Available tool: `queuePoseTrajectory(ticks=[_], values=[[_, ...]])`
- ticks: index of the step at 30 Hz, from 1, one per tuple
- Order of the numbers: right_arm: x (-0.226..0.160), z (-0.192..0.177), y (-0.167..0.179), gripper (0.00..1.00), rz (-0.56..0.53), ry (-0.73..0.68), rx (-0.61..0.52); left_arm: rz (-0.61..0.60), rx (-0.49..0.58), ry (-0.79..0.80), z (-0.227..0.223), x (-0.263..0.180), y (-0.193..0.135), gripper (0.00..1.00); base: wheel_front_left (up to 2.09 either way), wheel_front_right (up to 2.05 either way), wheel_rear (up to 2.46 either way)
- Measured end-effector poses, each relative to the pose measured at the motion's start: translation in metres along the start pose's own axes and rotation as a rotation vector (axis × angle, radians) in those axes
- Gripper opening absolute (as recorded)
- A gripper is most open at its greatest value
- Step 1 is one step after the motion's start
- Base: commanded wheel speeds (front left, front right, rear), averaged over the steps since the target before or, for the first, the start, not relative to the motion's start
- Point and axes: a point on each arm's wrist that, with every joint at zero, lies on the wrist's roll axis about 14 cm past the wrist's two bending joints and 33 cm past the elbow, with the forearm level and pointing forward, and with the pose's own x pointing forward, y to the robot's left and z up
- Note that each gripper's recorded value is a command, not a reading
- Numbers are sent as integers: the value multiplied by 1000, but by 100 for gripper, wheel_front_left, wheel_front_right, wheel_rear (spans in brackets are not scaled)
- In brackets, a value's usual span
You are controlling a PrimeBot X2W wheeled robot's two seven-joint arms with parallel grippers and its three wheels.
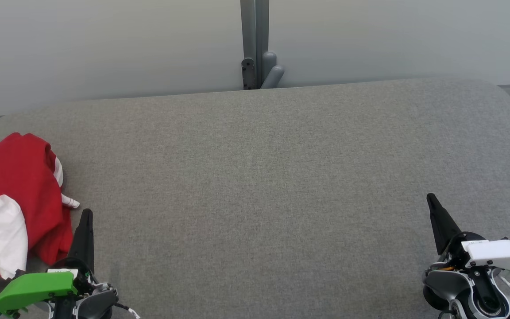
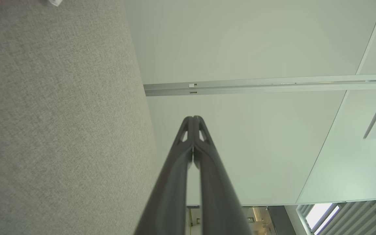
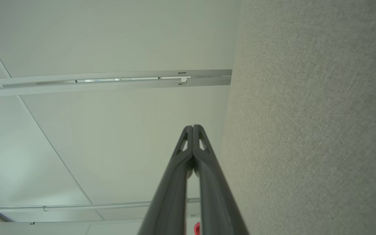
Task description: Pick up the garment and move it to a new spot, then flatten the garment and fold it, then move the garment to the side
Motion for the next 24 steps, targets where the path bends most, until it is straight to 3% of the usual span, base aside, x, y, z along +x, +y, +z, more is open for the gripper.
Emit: queuePoseTrajectory(ticks=[24], values=[[0, 0, 0, 0, 0, 0, 0, 0, 0, 0, 0, 0, 0, 0, 0, 0, 0]])
